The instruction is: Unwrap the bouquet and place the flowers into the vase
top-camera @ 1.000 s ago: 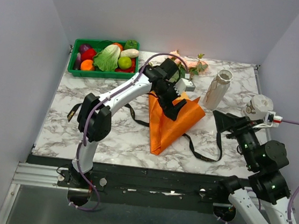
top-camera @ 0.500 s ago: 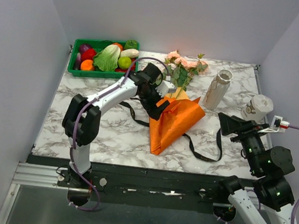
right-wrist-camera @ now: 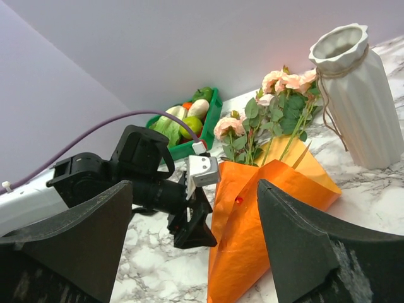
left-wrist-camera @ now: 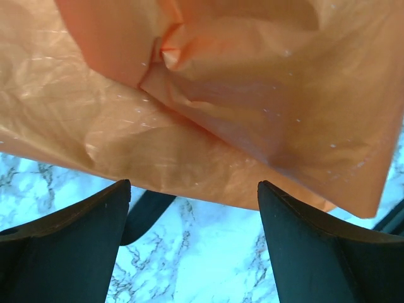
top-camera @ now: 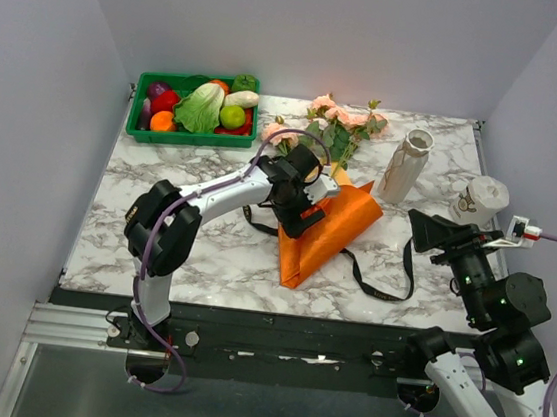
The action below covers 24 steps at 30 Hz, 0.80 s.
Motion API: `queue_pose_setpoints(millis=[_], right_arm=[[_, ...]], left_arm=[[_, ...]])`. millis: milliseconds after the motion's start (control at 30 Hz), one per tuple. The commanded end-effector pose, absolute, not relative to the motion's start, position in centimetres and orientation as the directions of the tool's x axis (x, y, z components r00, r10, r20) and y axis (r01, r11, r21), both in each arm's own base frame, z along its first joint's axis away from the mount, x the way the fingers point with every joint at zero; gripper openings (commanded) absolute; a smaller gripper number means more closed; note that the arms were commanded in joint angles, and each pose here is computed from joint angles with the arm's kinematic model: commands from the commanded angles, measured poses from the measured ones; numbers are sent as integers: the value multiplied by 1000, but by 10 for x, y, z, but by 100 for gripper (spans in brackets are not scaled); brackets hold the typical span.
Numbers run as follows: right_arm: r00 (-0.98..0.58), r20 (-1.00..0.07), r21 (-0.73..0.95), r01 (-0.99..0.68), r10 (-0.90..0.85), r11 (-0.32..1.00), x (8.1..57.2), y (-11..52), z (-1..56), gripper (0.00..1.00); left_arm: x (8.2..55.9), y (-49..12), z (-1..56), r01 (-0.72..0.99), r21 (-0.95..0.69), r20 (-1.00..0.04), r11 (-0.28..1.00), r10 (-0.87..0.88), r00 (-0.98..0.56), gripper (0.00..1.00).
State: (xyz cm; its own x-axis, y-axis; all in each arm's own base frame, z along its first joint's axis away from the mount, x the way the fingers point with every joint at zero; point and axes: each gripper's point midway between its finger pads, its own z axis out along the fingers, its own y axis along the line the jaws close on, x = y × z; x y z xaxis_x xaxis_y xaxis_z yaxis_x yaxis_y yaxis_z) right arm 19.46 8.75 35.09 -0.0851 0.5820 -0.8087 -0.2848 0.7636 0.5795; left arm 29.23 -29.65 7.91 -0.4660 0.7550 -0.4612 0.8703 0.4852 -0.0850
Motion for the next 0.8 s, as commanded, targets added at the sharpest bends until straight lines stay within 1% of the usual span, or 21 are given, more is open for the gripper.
queue_pose_setpoints(millis=[0, 67, 233, 333, 433, 467, 633, 667, 700, 767], right_arm=[[-59, -800, 586, -284, 597, 759, 187, 81, 361, 87], [-56, -799, 588, -283, 599, 758, 186, 80, 361, 87], [-50, -790, 597, -285, 611, 749, 182, 78, 363, 87], [-46, -787, 601, -285, 615, 747, 179, 76, 363, 87], [-40, -784, 604, -283, 620, 745, 176, 73, 363, 87], [-39, -783, 605, -282, 621, 745, 175, 73, 362, 87], [-30, -777, 612, -268, 629, 744, 171, 67, 362, 87], [-27, -777, 613, -261, 629, 746, 169, 65, 360, 87], [-22, -777, 613, -259, 629, 747, 167, 63, 362, 87], [-21, -778, 613, -243, 628, 752, 165, 60, 360, 87]], left_arm=[[297, -313, 78, 886, 21, -470, 462, 787, -399, 90], [288, -326, 77, 899, 11, -469, 437, 796, -382, 90], [266, -347, 80, 920, -77, -476, 383, 797, -372, 90], [258, -357, 93, 926, -122, -505, 356, 781, -367, 91], [242, -371, 112, 938, -183, -546, 295, 763, -346, 93], [234, -378, 119, 943, -211, -563, 257, 757, -333, 93], [194, -387, 125, 948, -304, -566, 94, 782, -259, 95], [185, -389, 127, 950, -309, -574, 38, 790, -218, 95], [166, -386, 128, 930, -368, -562, -23, 802, -202, 96], [159, -388, 131, 921, -379, -583, -87, 796, -164, 97]])
